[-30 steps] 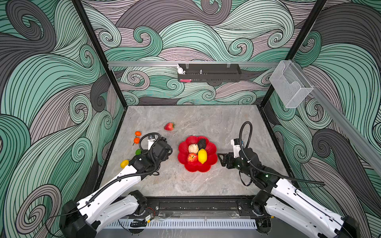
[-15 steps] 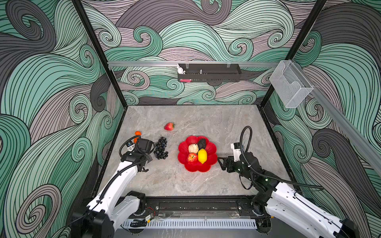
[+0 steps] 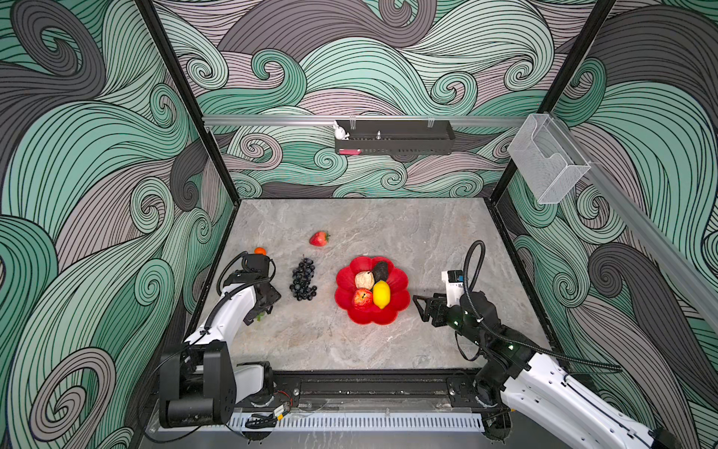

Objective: Arrange fruit in a fruit bowl
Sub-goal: Move the fruit to the middle-left of the table, then pick up the fruit from the middle-left of the table.

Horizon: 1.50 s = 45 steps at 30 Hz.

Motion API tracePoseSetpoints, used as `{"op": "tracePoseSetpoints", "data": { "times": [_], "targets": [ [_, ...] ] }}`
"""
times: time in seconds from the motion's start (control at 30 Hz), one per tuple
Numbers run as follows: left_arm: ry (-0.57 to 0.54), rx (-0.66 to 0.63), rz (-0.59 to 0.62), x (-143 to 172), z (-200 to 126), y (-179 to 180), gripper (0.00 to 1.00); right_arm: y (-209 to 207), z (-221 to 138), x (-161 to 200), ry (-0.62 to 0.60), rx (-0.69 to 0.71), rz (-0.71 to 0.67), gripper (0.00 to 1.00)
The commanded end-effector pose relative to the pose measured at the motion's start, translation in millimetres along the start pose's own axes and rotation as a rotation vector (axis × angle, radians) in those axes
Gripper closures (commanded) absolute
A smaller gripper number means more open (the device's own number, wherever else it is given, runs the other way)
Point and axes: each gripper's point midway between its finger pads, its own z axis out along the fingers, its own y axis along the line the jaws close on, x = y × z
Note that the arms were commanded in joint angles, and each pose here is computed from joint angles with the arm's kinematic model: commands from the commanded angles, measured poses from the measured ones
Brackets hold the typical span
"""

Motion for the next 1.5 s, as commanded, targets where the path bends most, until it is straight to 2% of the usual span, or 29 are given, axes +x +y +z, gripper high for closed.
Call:
{"op": "tracePoseSetpoints", "data": {
  "times": [0.0, 0.13, 0.27, 0.43, 0.63, 0.87, 1.0, 1.03, 1.27, 1.47],
  "targets": [
    [-0.015, 0.035, -0.042, -16.9, -4.0, -10.9, 0.20, -5.6, 1.4, 3.0, 0.001, 0.021, -0.011, 0.16],
    [0.097, 0.101, -0.013, -4.3, 4.3, -31.5, 0.24, -6.9, 1.7, 3.2, 0.001, 0.027, -0.013, 0.16],
    [0.161, 0.189, 0.001, 8.6, 6.6, -49.6, 0.28, -6.7, 2.2, 3.1, 0.001, 0.027, -0.012, 0.16],
    [0.130, 0.206, 0.026, 9.8, -5.4, -49.1, 0.28, -6.1, 4.5, 5.0, 0.011, 0.024, -0.009, 0.16],
    [0.069, 0.098, 0.051, -3.6, -5.3, -31.6, 0.23, -4.6, 5.9, 6.4, 0.019, 0.016, -0.006, 0.16],
    [0.039, 0.081, 0.057, -17.8, -2.0, -38.7, 0.22, -5.1, 5.9, 6.5, 0.019, 0.019, -0.007, 0.16],
    [0.089, 0.149, 0.100, -12.1, 4.1, -56.8, 0.22, -5.3, 6.0, 6.2, 0.018, 0.019, -0.006, 0.16],
    [0.123, 0.144, 0.116, -6.2, 11.2, -59.6, 0.22, -5.2, 6.2, 6.6, 0.019, 0.018, -0.004, 0.16],
    [0.171, 0.130, 0.154, 3.3, 20.9, -64.4, 0.21, -4.2, 7.7, 7.8, 0.026, 0.014, -0.003, 0.16],
    [0.182, 0.121, 0.163, 8.1, 24.7, -64.0, 0.27, -4.7, 7.7, 7.9, 0.026, 0.017, -0.004, 0.16]
  ]
}}
